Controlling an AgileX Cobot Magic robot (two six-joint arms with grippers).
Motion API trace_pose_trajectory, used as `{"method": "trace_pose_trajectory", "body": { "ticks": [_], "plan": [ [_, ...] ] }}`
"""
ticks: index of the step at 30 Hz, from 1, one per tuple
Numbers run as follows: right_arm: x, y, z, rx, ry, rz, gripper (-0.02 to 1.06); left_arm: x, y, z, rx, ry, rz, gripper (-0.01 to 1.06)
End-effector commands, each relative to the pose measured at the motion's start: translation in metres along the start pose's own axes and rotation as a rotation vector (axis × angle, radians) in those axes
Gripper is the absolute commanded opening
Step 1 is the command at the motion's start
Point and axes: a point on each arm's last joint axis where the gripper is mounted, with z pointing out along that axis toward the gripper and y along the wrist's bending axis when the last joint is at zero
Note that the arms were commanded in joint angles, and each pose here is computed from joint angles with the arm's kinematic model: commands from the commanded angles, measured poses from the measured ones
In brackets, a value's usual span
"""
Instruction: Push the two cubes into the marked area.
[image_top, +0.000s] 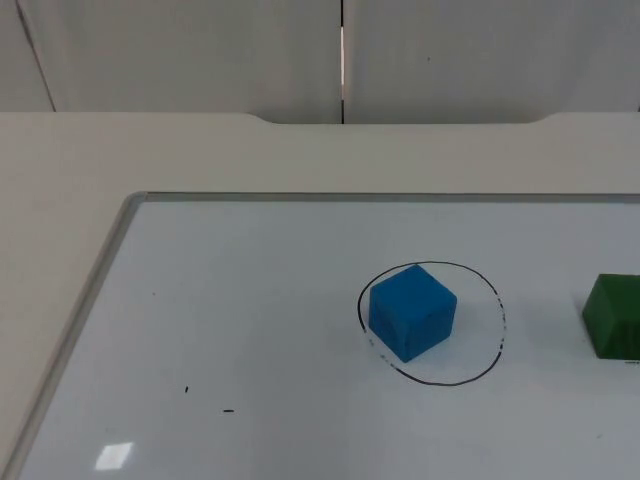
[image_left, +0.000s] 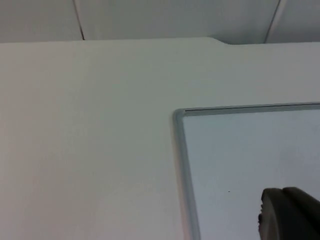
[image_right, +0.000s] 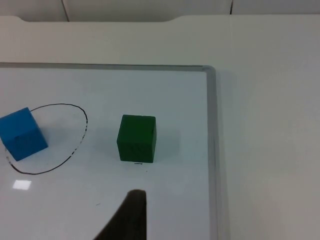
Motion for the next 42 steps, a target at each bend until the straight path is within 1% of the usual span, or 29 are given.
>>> {"method": "trace_pose_trajectory", "body": {
  "ticks": [1, 3, 5, 12, 16, 17, 21, 22, 24, 27, 31, 33, 38, 42],
  "plan": [
    [0.000, 0.000, 0.000, 0.009, -0.009, -0.004, 1.05, 0.006, 0.003, -0.014, -0.045, -0.005, -0.001, 0.00],
    [0.000, 0.000, 0.000, 0.009, -0.009, -0.004, 1.05, 0.010, 0.005, -0.027, -0.078, -0.024, -0.008, 0.00],
    [0.000, 0.000, 0.000, 0.009, -0.009, -0.004, 1.05, 0.014, 0.005, -0.038, -0.094, -0.042, -0.001, 0.00],
    [0.000, 0.000, 0.000, 0.007, -0.009, -0.003, 1.05, 0.027, 0.003, -0.065, -0.094, -0.076, 0.001, 0.00],
    [0.000, 0.000, 0.000, 0.007, -0.009, -0.003, 1.05, 0.040, 0.002, -0.084, -0.099, -0.099, 0.015, 0.00],
    [0.000, 0.000, 0.000, 0.007, -0.009, -0.003, 1.05, 0.040, 0.002, -0.084, -0.099, -0.099, 0.015, 0.00],
    [0.000, 0.000, 0.000, 0.007, -0.009, -0.003, 1.05, 0.060, 0.001, -0.090, -0.094, -0.117, 0.013, 0.00],
    [0.000, 0.000, 0.000, 0.007, -0.009, -0.003, 1.05, 0.060, 0.001, -0.090, -0.094, -0.117, 0.013, 0.00],
    [0.000, 0.000, 0.000, 0.007, -0.009, -0.003, 1.05, 0.075, 0.002, -0.086, -0.099, -0.109, 0.015, 0.00],
    [0.000, 0.000, 0.000, 0.007, -0.010, -0.003, 1.05, 0.089, 0.001, -0.082, -0.085, -0.104, 0.006, 0.00],
    [0.000, 0.000, 0.000, 0.007, -0.010, -0.003, 1.05, 0.099, -0.002, -0.087, -0.062, -0.117, -0.006, 0.00],
    [0.000, 0.000, 0.000, 0.007, -0.010, -0.003, 1.05, 0.104, -0.001, -0.093, -0.068, -0.142, 0.000, 0.00],
    [0.000, 0.000, 0.000, 0.005, -0.010, -0.002, 1.05, 0.117, -0.001, -0.103, -0.084, -0.161, 0.010, 0.00],
    [0.000, 0.000, 0.000, 0.005, -0.012, -0.002, 1.05, 0.124, -0.002, -0.108, -0.082, -0.171, 0.010, 0.00]
  ]
}}
